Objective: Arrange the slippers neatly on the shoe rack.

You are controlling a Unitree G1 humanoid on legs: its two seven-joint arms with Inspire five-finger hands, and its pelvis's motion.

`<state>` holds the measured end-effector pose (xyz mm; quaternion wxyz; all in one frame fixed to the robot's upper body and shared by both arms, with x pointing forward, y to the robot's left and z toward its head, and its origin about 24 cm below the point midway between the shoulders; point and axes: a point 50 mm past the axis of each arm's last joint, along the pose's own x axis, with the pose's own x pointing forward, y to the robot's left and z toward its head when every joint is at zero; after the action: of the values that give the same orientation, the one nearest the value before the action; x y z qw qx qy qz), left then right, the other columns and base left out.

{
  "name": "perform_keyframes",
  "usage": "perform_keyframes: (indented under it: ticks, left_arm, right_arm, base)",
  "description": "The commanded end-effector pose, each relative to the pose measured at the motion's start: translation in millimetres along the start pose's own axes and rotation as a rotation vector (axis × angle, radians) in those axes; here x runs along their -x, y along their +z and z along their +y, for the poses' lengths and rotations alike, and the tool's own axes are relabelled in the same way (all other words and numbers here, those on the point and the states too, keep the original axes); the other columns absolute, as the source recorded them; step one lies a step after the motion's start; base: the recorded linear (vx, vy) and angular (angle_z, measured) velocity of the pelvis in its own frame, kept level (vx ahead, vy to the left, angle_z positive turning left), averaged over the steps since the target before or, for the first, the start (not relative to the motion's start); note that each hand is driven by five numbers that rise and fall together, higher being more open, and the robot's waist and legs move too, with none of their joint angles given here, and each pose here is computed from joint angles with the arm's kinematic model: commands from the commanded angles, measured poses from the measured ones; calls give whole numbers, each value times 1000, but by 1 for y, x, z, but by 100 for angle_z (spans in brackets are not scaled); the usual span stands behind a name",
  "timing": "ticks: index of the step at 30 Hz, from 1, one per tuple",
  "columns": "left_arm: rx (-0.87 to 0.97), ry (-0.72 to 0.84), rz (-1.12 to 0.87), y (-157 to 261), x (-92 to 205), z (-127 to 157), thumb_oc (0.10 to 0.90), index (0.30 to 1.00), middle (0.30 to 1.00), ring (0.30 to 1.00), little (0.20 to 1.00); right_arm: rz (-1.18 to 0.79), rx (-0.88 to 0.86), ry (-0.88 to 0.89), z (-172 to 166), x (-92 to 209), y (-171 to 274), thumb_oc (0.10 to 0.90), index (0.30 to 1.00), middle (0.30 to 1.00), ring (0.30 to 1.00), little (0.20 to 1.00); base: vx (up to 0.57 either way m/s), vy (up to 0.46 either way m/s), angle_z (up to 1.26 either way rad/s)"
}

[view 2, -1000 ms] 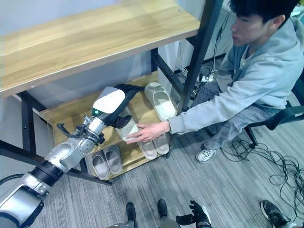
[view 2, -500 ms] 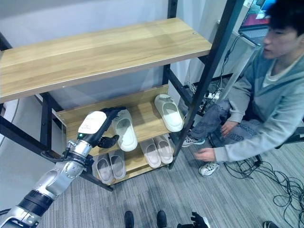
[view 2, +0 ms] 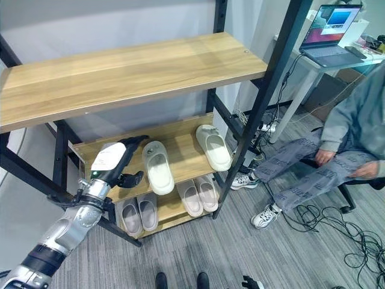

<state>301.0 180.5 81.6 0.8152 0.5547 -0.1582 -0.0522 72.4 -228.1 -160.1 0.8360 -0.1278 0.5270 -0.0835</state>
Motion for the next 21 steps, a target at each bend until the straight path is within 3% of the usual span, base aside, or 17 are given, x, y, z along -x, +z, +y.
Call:
perform_keyframes:
  ticks: [1, 10, 21]
  left_arm:
    - [8, 273, -125, 28, -49, 60, 800, 900, 900, 900, 900]
    - [-65, 366, -168, 45, -82, 84, 800, 900, 900, 900, 900]
    - [-182, 356, -85, 30, -91, 92, 800, 900, 900, 900, 900]
  right_arm:
    - [-21, 48, -10, -8, 1, -1, 800, 900, 900, 900, 900]
    - [-77, 44, -38, -17, -2, 13, 800, 900, 900, 900, 900]
    - [-122, 37, -60, -23, -3, 24, 800, 900, 900, 900, 900]
  base:
    - [-9, 9, -5]
    - [-10, 15, -3]
    - [13, 12, -5]
